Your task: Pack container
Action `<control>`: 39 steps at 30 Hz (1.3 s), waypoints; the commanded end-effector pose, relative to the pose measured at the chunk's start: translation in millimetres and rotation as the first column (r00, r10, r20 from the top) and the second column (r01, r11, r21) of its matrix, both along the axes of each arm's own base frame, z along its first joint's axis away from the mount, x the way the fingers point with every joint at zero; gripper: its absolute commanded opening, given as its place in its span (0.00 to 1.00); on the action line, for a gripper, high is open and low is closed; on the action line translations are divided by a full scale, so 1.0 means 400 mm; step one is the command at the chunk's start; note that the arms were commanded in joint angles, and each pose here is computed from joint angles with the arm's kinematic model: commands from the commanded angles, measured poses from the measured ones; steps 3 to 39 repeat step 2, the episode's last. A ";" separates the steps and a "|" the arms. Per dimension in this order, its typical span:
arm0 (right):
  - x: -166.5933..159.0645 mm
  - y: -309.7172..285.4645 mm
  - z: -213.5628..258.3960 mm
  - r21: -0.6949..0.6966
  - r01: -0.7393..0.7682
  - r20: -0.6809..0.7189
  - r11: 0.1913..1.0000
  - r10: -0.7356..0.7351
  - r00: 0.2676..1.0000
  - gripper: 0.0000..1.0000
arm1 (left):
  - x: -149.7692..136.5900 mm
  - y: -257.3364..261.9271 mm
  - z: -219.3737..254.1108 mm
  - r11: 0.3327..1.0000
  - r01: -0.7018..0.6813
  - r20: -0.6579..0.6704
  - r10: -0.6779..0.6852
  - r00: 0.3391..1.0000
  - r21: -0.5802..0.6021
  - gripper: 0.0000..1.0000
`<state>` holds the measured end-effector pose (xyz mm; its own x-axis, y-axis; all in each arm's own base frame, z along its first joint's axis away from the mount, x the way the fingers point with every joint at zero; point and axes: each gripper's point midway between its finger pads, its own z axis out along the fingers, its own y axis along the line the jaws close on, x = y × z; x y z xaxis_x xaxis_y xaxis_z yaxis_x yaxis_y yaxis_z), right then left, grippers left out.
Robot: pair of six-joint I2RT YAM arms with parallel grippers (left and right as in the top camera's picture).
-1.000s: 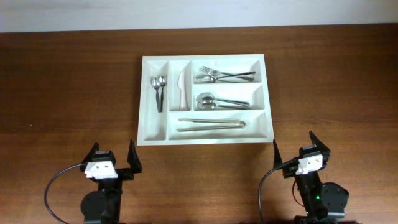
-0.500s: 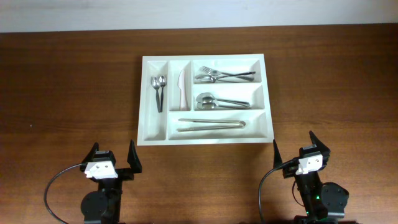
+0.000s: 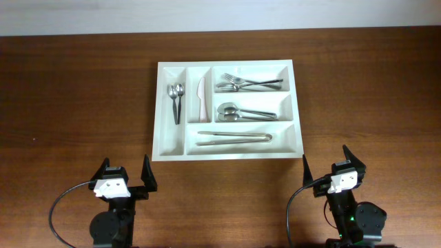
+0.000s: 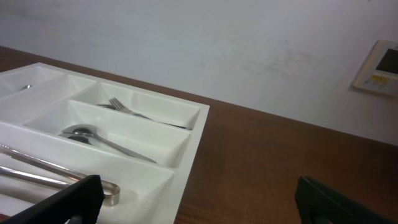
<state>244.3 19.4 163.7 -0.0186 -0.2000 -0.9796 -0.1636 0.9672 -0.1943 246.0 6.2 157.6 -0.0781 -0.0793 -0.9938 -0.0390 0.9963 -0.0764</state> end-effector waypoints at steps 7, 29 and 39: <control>-0.001 0.001 -0.005 0.004 0.001 -0.003 1.000 -0.001 1.000 0.99 | 0.000 -0.005 -0.003 1.000 0.015 0.002 -0.015 1.000 0.014 0.99; -0.001 0.001 -0.005 0.004 0.001 -0.003 1.000 -0.001 1.000 0.99 | 0.000 -0.005 -0.003 1.000 0.015 0.002 -0.015 1.000 0.014 0.99; -0.001 0.001 -0.005 0.004 0.001 -0.003 1.000 -0.001 1.000 0.99 | 0.000 -0.005 -0.003 1.000 0.015 0.002 -0.015 1.000 0.014 0.99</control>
